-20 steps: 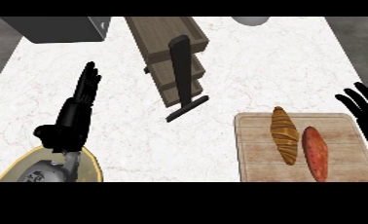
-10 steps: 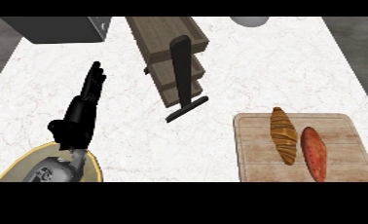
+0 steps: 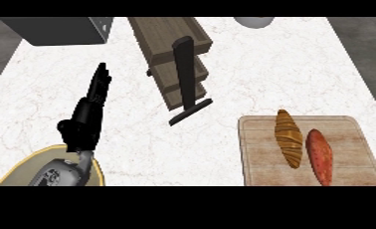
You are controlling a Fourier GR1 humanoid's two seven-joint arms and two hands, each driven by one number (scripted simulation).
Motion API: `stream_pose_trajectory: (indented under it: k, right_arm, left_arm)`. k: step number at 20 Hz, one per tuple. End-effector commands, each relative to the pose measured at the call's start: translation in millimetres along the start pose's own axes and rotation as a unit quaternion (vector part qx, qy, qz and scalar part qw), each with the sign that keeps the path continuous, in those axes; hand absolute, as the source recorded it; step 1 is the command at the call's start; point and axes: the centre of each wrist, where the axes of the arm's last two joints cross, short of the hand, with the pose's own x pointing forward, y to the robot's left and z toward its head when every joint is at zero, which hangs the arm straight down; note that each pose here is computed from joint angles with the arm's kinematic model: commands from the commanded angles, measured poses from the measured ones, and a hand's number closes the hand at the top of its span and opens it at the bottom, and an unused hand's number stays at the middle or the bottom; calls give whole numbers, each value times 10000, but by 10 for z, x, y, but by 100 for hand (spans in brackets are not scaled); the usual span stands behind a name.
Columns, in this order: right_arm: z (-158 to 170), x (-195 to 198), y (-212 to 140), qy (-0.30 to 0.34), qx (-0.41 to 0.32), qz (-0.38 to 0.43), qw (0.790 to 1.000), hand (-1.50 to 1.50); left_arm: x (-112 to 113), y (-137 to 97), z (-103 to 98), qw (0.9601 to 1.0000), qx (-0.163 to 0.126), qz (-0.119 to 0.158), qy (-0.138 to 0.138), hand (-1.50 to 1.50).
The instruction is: Pick the sweet potato from the cutting board and place it in the tiered basket
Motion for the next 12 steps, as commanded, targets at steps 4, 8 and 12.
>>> stream_pose_trajectory:
  k: [4,8,12]
  right_arm:
    - [-63,187,371,276,944,975,9904,-150]
    - [-111,105,541,313,983,1079,9888,-150]
    - [-235,187,595,426,1097,1398,9832,-150]
  left_arm:
    - [64,-50,-40,9999,-80,-12,-140,0]
    - [59,-54,-163,9999,-45,-12,-146,0]
    - [178,-84,22,9996,-265,2,-47,0]
